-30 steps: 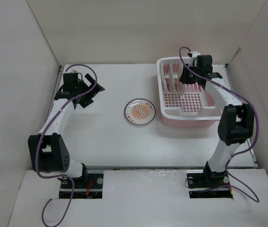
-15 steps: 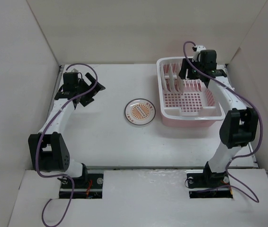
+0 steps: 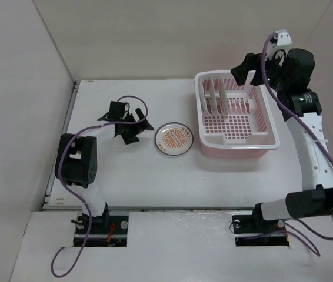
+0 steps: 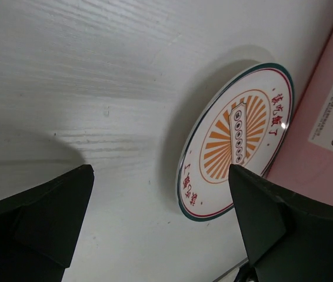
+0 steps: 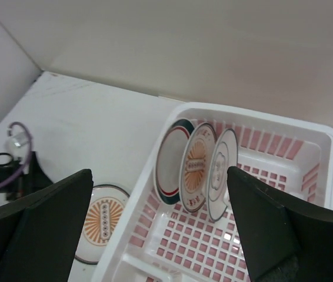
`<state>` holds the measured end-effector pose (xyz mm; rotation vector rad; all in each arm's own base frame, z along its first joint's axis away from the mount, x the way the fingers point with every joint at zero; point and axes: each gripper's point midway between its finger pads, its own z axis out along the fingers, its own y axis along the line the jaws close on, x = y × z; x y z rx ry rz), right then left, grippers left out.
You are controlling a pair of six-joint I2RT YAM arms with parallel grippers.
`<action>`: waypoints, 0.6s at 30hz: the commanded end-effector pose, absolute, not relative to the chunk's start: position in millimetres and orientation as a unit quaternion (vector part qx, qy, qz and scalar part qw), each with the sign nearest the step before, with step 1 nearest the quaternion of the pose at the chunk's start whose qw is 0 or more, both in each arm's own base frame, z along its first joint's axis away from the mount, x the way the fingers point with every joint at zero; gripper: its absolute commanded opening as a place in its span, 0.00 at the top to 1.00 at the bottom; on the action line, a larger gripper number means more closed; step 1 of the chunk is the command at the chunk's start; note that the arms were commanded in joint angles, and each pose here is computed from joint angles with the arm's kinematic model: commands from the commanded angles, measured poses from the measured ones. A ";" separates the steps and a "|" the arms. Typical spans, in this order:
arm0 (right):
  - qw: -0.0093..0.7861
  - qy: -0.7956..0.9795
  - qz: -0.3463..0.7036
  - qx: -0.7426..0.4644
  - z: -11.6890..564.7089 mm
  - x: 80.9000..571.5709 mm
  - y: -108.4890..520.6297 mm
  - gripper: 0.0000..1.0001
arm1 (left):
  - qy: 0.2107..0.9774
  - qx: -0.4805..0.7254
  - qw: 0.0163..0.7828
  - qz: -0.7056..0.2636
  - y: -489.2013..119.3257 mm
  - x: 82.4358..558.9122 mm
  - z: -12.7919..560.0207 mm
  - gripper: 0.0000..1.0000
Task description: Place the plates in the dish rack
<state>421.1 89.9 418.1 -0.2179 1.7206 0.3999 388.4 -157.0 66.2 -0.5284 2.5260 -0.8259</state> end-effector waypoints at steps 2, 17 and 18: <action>0.641 0.719 0.227 -0.147 450.3 383.8 113.2 0.00 | 0.905 -0.162 0.235 -0.315 -170.9 399.8 61.2 0.05; 0.653 0.683 0.270 -0.188 484.1 341.3 140.4 0.00 | 0.904 -0.142 0.164 -0.369 -209.3 391.3 3.1 0.46; 0.652 0.683 0.270 -0.188 485.5 339.8 140.2 0.00 | 0.904 -0.142 0.163 -0.369 -208.9 389.3 0.9 0.46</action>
